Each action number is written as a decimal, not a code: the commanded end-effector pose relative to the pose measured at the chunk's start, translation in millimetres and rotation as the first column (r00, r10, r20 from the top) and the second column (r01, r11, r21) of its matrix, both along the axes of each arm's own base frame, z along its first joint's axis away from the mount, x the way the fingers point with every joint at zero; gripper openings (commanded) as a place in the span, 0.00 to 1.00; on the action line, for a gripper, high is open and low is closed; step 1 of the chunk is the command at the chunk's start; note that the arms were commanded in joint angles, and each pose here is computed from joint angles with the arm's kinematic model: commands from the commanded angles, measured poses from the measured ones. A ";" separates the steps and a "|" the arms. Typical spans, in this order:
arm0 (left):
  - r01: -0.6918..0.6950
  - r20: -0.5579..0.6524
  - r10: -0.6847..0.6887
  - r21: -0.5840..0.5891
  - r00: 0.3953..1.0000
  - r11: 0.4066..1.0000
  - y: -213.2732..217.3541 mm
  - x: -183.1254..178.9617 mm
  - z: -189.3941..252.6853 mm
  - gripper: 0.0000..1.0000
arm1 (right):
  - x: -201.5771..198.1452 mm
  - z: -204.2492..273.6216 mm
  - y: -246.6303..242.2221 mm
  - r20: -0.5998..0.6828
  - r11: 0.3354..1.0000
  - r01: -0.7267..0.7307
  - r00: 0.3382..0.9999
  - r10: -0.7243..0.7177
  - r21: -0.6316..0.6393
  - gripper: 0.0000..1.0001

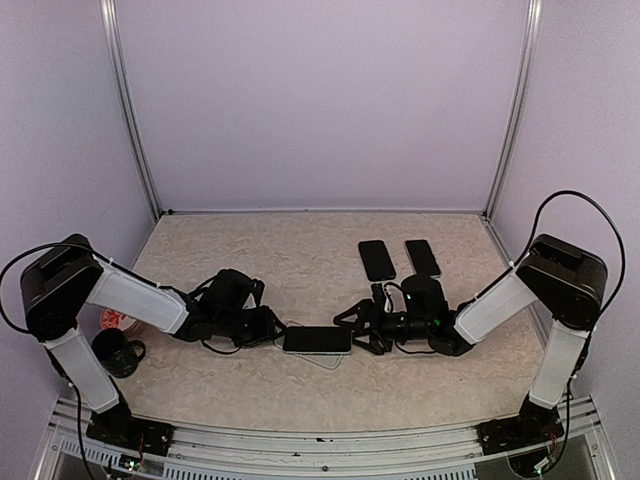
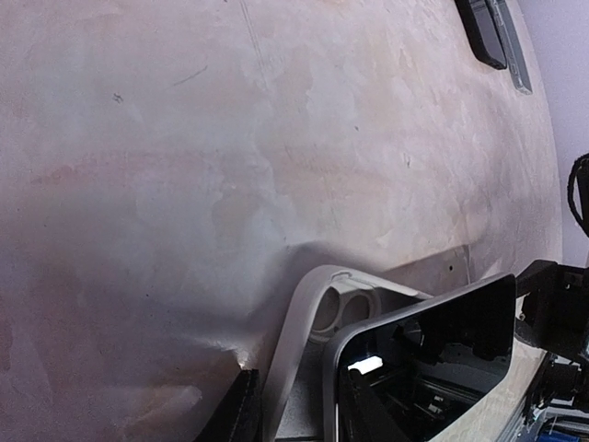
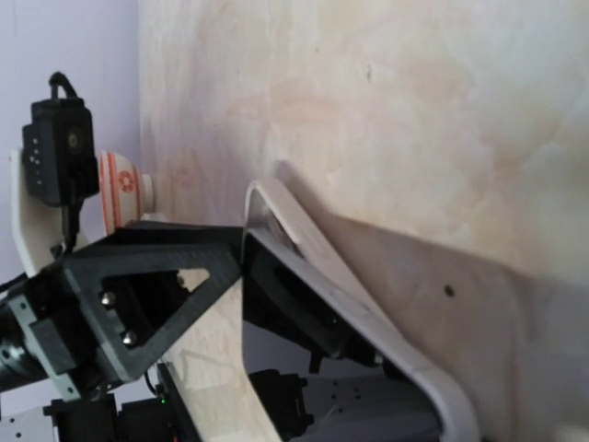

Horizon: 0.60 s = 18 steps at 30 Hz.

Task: Put the phone into the phone case
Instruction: Pick up the phone from the phone case.

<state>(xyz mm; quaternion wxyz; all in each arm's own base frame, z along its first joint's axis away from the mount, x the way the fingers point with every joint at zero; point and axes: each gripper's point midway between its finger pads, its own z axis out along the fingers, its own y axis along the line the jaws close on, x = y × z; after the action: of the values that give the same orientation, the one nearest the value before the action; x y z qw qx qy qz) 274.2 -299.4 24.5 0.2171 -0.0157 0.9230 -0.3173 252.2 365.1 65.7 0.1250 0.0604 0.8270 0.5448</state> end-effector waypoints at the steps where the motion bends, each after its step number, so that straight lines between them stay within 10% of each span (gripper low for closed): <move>1: 0.022 -0.041 -0.020 0.039 0.999 0.999 2.5 -11.9 -9.3 0.30 | -3.2 20.8 10.7 0.042 0.998 -0.035 0.999 0.033 0.058 0.72; 18: -0.007 -0.055 0.011 0.058 0.998 0.998 7.0 -16.2 -10.1 0.30 | -10.9 4.6 27.2 0.000 0.995 -0.060 0.998 0.060 0.075 0.55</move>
<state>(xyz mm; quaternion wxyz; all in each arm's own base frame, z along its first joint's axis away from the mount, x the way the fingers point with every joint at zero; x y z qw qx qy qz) 270.7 -300.8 24.5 0.2160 -0.0177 0.9243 -0.3141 241.2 375.8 55.8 0.1017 0.0571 0.8242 0.5541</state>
